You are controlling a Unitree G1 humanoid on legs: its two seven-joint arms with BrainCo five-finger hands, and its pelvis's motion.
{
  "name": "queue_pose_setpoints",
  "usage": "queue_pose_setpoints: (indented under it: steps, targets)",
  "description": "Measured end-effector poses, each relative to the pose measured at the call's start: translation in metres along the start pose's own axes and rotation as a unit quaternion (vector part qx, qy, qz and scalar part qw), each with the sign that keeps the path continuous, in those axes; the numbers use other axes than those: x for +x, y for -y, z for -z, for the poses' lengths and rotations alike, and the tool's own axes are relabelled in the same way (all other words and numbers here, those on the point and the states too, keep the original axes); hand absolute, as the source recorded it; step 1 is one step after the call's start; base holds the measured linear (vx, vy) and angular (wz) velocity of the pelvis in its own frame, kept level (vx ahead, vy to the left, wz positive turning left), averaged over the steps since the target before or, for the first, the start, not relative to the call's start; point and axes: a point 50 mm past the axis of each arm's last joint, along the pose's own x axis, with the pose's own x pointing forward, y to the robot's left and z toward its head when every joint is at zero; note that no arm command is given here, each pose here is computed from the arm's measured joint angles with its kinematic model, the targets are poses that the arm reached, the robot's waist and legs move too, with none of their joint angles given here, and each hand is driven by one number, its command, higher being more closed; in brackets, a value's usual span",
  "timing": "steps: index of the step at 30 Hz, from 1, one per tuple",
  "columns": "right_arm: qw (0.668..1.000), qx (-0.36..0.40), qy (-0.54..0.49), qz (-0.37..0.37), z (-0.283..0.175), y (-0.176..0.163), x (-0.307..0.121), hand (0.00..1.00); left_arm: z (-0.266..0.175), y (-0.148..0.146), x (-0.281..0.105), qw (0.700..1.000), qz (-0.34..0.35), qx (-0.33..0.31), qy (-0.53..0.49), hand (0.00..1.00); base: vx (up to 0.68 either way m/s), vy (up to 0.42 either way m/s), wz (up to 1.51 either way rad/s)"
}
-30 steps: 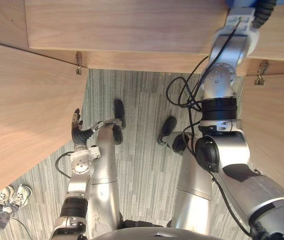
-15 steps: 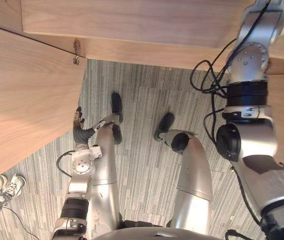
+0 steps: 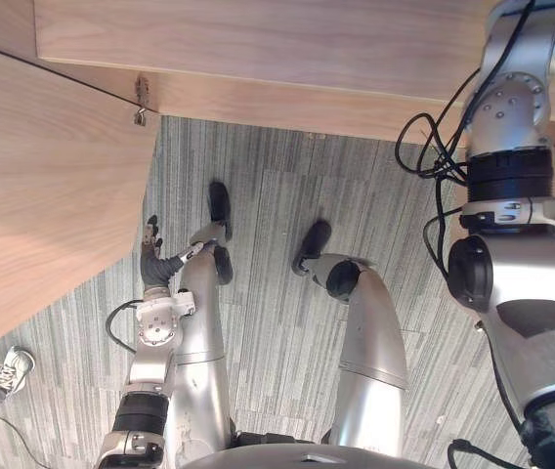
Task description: Walk over to the cabinet, pick up the folder, carry it to the office cabinet, place the folder inside the office cabinet, then close the office cabinet door
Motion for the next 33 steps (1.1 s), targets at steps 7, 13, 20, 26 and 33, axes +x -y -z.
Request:
queue_pose_setpoints:
  steps: [7, 13, 20, 26, 33]
  targets:
    - [0.997, -0.075, -0.011, -0.032, 0.003, 0.015, -0.003, 0.00, 0.005, -0.002, -0.001, 1.000, 0.002, 0.009, -0.010, 0.00, -0.03, 0.004, -0.09]
    - [0.987, -0.148, -0.036, -0.060, 0.006, 0.027, -0.004, 0.00, 0.011, -0.005, -0.001, 0.999, 0.005, 0.022, -0.023, 0.00, -0.02, 0.008, -0.15]
    - [0.967, -0.233, -0.052, -0.092, 0.003, 0.044, -0.005, 0.00, 0.017, -0.010, 0.004, 0.998, 0.011, 0.040, -0.038, 0.00, -0.03, 0.015, -0.07]
    - [0.944, -0.306, -0.065, -0.101, -0.002, 0.071, -0.012, 0.00, 0.013, -0.010, 0.014, 0.999, 0.016, 0.036, -0.035, 0.00, -0.02, 0.015, -0.04]
    - [0.851, -0.481, -0.066, -0.199, -0.017, 0.083, -0.026, 0.00, 0.008, -0.028, 0.021, 0.998, 0.003, 0.052, -0.026, 0.00, -0.01, 0.026, -0.06]
